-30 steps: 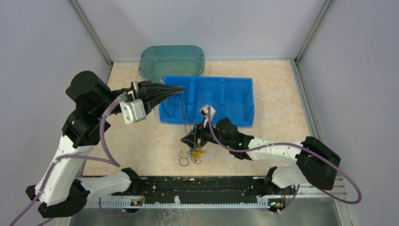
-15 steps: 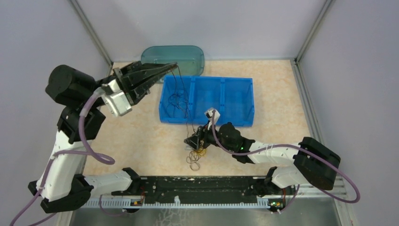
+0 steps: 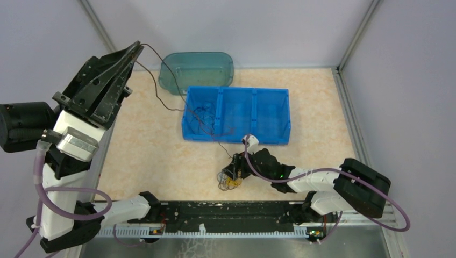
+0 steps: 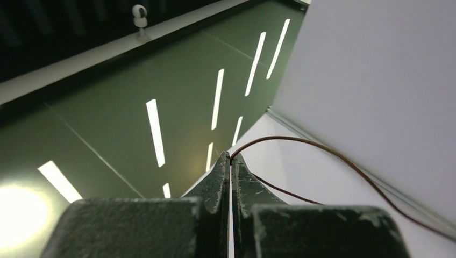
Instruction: Untangle the cables
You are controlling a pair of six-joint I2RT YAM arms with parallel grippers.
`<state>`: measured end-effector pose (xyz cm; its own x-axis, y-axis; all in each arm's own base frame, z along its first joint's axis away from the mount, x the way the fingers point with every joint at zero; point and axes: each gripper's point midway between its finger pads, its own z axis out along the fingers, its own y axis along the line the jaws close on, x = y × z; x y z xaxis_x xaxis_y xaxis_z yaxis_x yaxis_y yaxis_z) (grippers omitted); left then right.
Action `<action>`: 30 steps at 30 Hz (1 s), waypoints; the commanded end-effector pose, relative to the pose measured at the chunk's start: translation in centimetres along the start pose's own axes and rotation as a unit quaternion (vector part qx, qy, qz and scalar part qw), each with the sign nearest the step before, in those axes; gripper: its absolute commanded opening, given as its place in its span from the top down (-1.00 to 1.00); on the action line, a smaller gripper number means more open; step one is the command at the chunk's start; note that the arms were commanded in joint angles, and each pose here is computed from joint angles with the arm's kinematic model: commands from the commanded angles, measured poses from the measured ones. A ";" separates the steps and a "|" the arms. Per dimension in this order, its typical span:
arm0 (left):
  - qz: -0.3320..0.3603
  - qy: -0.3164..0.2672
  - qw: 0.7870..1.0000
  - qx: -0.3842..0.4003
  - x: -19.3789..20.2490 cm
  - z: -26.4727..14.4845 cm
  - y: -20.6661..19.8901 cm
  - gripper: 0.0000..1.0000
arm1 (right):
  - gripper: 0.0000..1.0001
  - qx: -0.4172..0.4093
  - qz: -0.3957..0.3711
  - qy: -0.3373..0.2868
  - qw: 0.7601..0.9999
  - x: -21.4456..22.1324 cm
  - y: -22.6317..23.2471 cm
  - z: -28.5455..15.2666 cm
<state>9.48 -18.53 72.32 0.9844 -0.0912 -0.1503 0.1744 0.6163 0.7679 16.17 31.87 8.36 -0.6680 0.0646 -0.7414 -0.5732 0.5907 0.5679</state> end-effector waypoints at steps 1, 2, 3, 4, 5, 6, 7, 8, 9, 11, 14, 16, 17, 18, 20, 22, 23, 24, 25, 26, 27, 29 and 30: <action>0.089 -0.022 0.993 -0.074 -1.0 0.5 3.6 1.00 | -0.30 -0.006 0.005 -0.033 0.999 -1.5 0.6 -0.4; 0.109 -0.023 0.990 -0.089 -1.0 0.5 4.3 1.00 | -0.32 -0.004 0.005 -0.033 0.999 -1.4 0.4 -0.4; 0.127 -0.023 0.986 -0.104 -1.0 0.6 5.0 1.00 | -0.34 0.000 0.006 -0.032 0.999 -1.3 0.3 -0.5; 0.138 -0.023 0.983 -0.117 -1.0 0.7 5.6 1.00 | -0.35 0.001 0.007 -0.032 0.999 -1.2 0.2 -0.6; 0.148 -0.019 0.981 -0.124 -0.8 0.8 6.0 1.00 | -0.35 0.001 0.007 -0.033 0.999 -1.2 0.1 -0.6; 0.158 -0.017 0.979 -0.129 -0.7 0.9 6.3 1.00 | -0.35 0.003 0.007 -0.033 0.999 -1.2 0.0 -0.7; 0.163 -0.018 0.978 -0.131 -0.7 1.1 6.5 1.00 | -0.36 0.004 0.008 -0.035 0.999 -1.3 0.1 -0.7; 0.170 -0.018 0.977 -0.128 -0.5 1.3 6.4 1.00 | -0.36 0.004 0.007 -0.035 0.999 -1.4 0.1 -0.7; 0.180 -0.020 0.975 -0.128 -0.5 1.4 6.4 1.00 | -0.37 0.005 0.006 -0.037 0.999 -1.5 0.1 -0.7; 0.184 -0.023 0.974 -0.133 -0.8 1.7 6.9 1.00 | -0.38 0.008 0.005 -0.040 0.999 -1.8 0.2 -0.8; 0.149 -0.006 0.983 -0.108 0.7 2.4 6.0 1.00 | -0.44 0.002 0.001 -0.052 0.999 -2.8 0.8 -1.2; 0.130 0.005 0.988 -0.078 2.0 2.5 4.2 1.00 | -0.51 0.003 -0.004 -0.063 0.998 -3.9 1.2 -1.6; 0.120 0.011 0.991 -0.063 2.7 2.5 3.1 1.00 | -0.54 0.006 -0.007 -0.068 0.998 -4.4 1.4 -1.7; 0.112 0.016 0.992 -0.050 3.4 2.5 2.1 1.00 | -0.56 0.010 -0.008 -0.075 0.997 -5.1 1.6 -2.0; 0.094 0.030 0.995 -0.031 4.7 2.2 0.4 1.00 | -0.59 0.023 -0.012 -0.091 0.996 -6.5 1.7 -2.6; 0.077 0.044 0.996 -0.015 6.1 2.0 -1.2 1.00 | -0.62 0.033 -0.016 -0.112 0.993 -8.2 1.9 -3.6; 0.069 0.051 0.996 -0.007 6.8 1.9 -1.9 1.00 | -0.63 0.041 -0.017 -0.123 0.991 -9.1 1.9 -4.1; 0.063 0.058 0.996 0.000 7.4 1.8 -2.6 1.00 | -0.64 0.049 -0.019 -0.133 0.990 -9.9 1.9 -4.6; 0.059 0.063 0.996 0.007 8.0 1.7 -3.4 1.00 | -0.64 0.058 -0.021 -0.144 0.988 -10.8 1.9 -5.1; 0.050 0.072 0.996 0.016 9.0 1.5 -4.5 1.00 | -0.64 0.073 -0.023 -0.155 0.985 -11.7 1.7 -5.8; 0.041 0.079 0.996 0.025 9.7 1.3 -5.4 1.00 | -0.64 0.087 -0.023 -0.165 0.982 -12.6 1.5 -6.4; 0.024 0.089 0.995 0.040 10.9 1.0 -7.2 1.00 | -0.64 0.106 -0.028 -0.187 0.976 -14.3 1.3 -7.6; 0.015 0.093 0.994 0.048 11.5 0.8 -8.2 1.00 | -0.64 0.113 -0.027 -0.198 0.973 -15.2 1.3 -8.3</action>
<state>18.06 -23.32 68.07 0.9821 0.0956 -0.1621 0.0743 0.5946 0.8006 19.55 27.77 19.21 -0.4848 0.2527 -0.8373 -0.5215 0.6850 0.5087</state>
